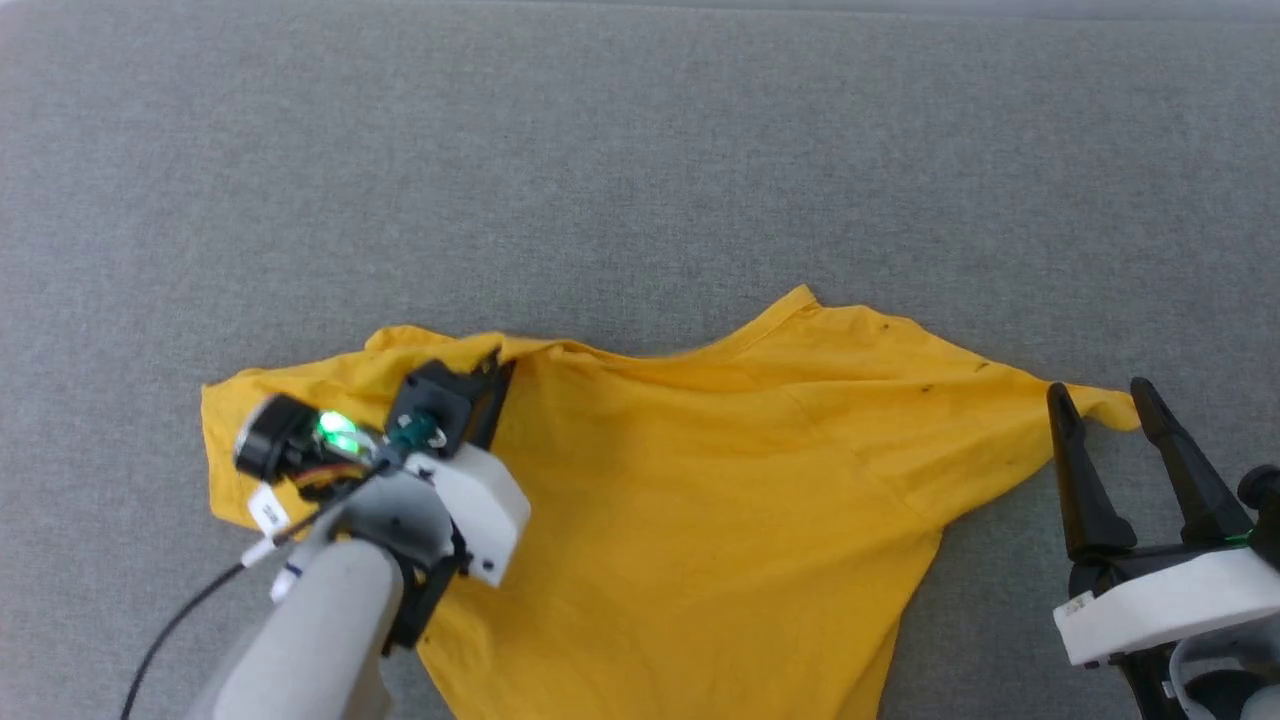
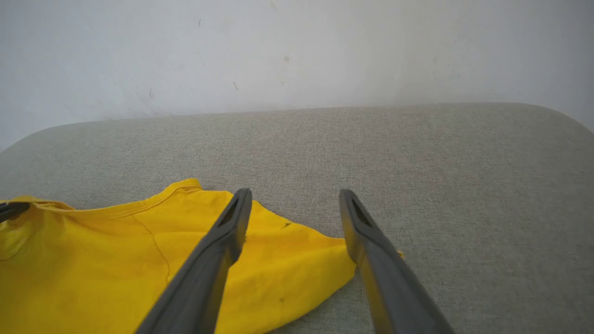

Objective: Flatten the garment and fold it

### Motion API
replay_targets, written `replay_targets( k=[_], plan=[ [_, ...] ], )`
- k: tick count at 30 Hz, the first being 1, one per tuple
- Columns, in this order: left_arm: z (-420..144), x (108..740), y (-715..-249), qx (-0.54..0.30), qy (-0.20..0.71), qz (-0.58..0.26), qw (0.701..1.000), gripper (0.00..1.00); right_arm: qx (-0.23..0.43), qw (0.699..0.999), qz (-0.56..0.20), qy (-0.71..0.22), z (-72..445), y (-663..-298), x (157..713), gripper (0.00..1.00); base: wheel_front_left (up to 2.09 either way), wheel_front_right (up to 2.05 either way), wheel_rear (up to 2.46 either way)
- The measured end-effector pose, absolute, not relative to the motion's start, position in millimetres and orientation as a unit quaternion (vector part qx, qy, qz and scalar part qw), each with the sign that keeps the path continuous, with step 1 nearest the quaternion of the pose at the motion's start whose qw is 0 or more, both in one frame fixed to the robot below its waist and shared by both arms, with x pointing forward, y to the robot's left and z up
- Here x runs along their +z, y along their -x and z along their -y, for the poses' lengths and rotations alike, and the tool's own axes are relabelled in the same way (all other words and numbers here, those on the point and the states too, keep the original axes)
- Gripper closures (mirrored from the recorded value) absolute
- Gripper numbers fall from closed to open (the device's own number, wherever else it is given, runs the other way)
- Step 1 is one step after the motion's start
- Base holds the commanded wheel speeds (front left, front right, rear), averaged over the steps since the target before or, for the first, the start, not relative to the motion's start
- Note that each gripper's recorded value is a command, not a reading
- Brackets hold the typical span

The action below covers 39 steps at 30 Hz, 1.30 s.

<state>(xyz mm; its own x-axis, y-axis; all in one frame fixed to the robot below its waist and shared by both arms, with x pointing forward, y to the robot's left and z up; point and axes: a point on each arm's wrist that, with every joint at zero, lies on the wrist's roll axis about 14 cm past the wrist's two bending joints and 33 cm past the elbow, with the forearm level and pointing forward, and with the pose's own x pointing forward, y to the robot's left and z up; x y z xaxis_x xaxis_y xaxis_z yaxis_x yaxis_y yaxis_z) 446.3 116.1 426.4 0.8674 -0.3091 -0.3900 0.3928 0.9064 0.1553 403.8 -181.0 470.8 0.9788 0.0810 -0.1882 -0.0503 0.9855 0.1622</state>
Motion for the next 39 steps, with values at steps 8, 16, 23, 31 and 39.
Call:
replay_targets(
  k=[8,16,23,31,39],
  plan=[
    [-133.3,475.8,-506.0,-0.139,-0.123,-0.087,0.979,1.00,0.033,0.991,-0.108,-0.077,181.0,-408.6,462.7,0.00,0.00,0.00,0.00],
    [-150.5,471.0,-549.0,-0.081,-0.127,-0.057,0.987,0.00,0.036,0.989,-0.120,-0.080,177.6,-417.7,450.2,0.00,0.00,0.00,0.00],
    [-139.6,498.2,-552.4,-0.059,-0.044,0.020,0.997,0.00,0.034,0.989,-0.122,-0.080,178.3,-416.4,449.0,0.00,0.00,0.00,0.00],
    [-152.0,555.5,-497.1,-0.036,-0.002,0.132,0.991,0.00,0.044,0.989,-0.107,-0.088,172.6,-408.7,462.4,0.00,0.00,0.00,0.00],
    [-170.2,540.0,-411.3,0.030,0.029,0.098,0.994,0.00,0.049,0.988,-0.105,-0.102,168.4,-388.7,469.1,0.00,0.00,0.00,0.00]
  ],
)
